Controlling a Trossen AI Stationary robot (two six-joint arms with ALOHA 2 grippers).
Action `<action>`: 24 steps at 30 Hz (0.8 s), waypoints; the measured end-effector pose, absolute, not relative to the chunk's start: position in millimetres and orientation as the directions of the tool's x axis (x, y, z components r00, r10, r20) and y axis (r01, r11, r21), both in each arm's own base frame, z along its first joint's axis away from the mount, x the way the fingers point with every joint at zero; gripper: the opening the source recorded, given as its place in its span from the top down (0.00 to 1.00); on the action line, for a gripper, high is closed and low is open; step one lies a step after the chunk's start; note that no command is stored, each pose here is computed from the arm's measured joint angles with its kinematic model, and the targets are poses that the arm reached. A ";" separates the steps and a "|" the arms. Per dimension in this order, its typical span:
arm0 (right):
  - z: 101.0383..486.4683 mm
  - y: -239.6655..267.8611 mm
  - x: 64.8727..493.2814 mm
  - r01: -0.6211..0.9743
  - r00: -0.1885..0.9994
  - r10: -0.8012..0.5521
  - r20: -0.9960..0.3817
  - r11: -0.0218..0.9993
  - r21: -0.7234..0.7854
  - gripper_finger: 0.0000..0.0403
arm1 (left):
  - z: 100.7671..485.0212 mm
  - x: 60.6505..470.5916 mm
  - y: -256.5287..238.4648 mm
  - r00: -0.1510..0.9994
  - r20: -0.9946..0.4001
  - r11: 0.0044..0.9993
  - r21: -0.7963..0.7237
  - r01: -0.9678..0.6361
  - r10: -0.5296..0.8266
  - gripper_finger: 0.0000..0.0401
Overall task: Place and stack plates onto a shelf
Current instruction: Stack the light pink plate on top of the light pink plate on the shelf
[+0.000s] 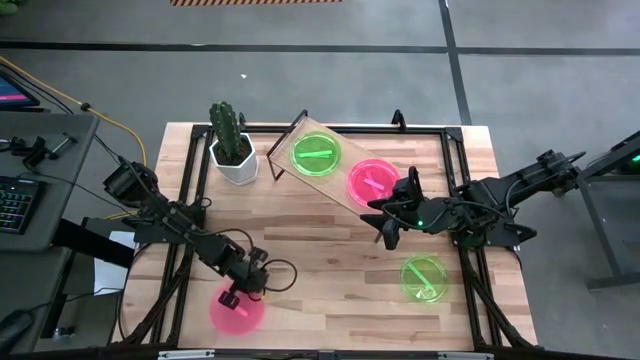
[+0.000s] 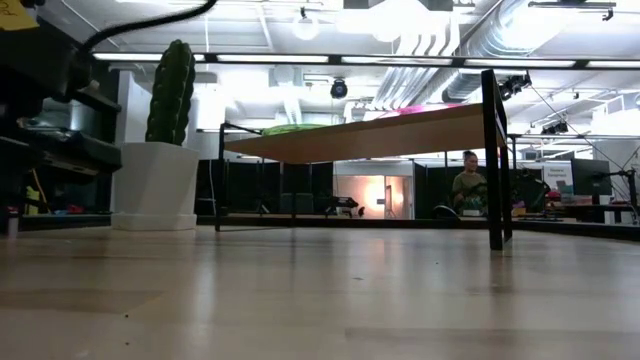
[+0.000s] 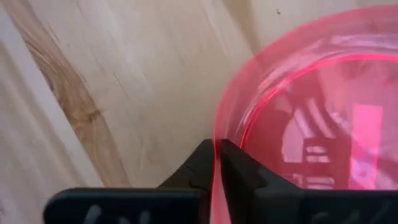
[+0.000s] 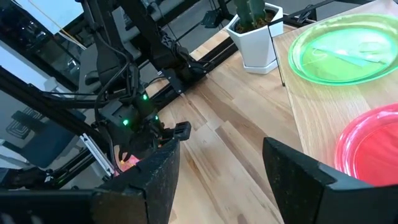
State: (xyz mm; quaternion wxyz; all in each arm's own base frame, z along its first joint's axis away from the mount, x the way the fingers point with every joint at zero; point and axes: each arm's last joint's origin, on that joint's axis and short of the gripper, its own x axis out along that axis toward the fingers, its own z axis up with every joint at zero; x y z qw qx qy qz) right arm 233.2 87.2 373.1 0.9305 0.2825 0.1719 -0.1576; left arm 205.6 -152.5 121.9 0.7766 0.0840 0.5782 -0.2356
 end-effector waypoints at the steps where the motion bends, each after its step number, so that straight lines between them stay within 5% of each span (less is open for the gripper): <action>1: 373.1 87.2 233.2 0.390 0.891 -0.196 -0.409 0.791 0.472 0.47 | 122.4 206.6 -150.9 0.217 -0.936 0.884 -0.161 0.440 -0.278 0.98; 6: 373.1 86.7 233.3 0.391 0.891 -0.198 -0.409 0.793 0.468 0.47 | 134.3 211.6 -138.4 0.245 -0.924 0.909 -0.190 0.370 -0.293 0.99; 18: 372.1 86.4 232.8 0.396 0.886 -0.200 -0.419 0.796 0.458 0.47 | 203.3 215.6 -76.3 0.516 -0.790 0.944 -0.279 0.177 -0.331 1.00; 24: 370.7 86.2 232.1 0.403 0.879 -0.202 -0.431 0.798 0.448 0.47 | 237.5 209.4 -51.1 0.675 -0.645 0.861 -0.508 -0.028 -0.358 1.00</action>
